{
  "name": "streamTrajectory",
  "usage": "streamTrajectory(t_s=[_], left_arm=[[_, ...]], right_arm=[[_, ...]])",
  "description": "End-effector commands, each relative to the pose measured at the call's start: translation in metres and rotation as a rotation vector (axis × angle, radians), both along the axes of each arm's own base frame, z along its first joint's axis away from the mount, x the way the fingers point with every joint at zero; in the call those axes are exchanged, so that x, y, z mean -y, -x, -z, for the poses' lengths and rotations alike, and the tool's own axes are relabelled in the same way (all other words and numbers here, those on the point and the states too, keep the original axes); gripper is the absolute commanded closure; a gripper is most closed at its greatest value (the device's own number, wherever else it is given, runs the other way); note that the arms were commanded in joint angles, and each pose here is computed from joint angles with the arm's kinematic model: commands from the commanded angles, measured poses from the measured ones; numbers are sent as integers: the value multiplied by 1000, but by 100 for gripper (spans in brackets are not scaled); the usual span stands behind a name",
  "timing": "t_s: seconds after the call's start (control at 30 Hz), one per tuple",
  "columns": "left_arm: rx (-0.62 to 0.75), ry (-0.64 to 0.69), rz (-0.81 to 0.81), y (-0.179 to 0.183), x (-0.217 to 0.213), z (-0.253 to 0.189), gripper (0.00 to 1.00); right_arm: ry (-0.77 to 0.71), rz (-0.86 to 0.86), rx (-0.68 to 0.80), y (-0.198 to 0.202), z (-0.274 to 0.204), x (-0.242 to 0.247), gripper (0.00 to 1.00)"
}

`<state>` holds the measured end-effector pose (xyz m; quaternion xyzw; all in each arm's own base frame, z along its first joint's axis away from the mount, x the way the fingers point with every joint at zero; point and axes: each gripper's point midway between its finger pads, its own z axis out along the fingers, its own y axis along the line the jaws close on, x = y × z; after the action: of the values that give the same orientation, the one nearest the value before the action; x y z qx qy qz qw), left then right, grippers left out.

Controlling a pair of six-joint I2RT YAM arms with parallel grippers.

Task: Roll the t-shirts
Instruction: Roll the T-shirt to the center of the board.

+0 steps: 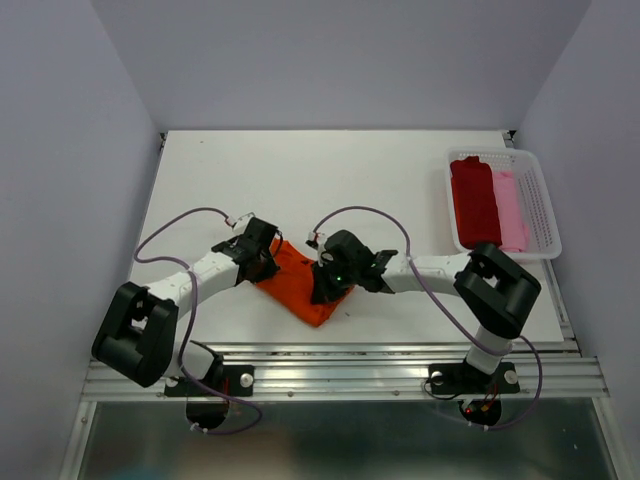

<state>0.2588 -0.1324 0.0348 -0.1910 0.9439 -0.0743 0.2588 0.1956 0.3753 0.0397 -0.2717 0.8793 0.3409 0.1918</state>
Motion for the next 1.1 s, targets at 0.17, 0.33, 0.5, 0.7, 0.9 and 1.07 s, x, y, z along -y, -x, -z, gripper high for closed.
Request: streamTrajectory(t_s=[0.17,0.33,0.5,0.7,0.9,1.07], left_arm=[[-14,-54,-11,6,-13,-2,100],[-7,-62,-10,1,-13,-7,100],[8,-59,-2,-5,-10,-15,100],[79,-42,11,-19,-5,-53,100],[180,-36,6,-30,-7,-102,98],[233,-49,-18,-37,-18,-130,97]], right_arm=[[-50,50,141,-7,-60,18,99],[13,43,63,6,-21,29,99],[69,38,7,17,12,40,99],[57,65,108,0,-25,40,99],[30,76,214,-14,-73,34,99],[36,58,309,-9,-95,16,98]])
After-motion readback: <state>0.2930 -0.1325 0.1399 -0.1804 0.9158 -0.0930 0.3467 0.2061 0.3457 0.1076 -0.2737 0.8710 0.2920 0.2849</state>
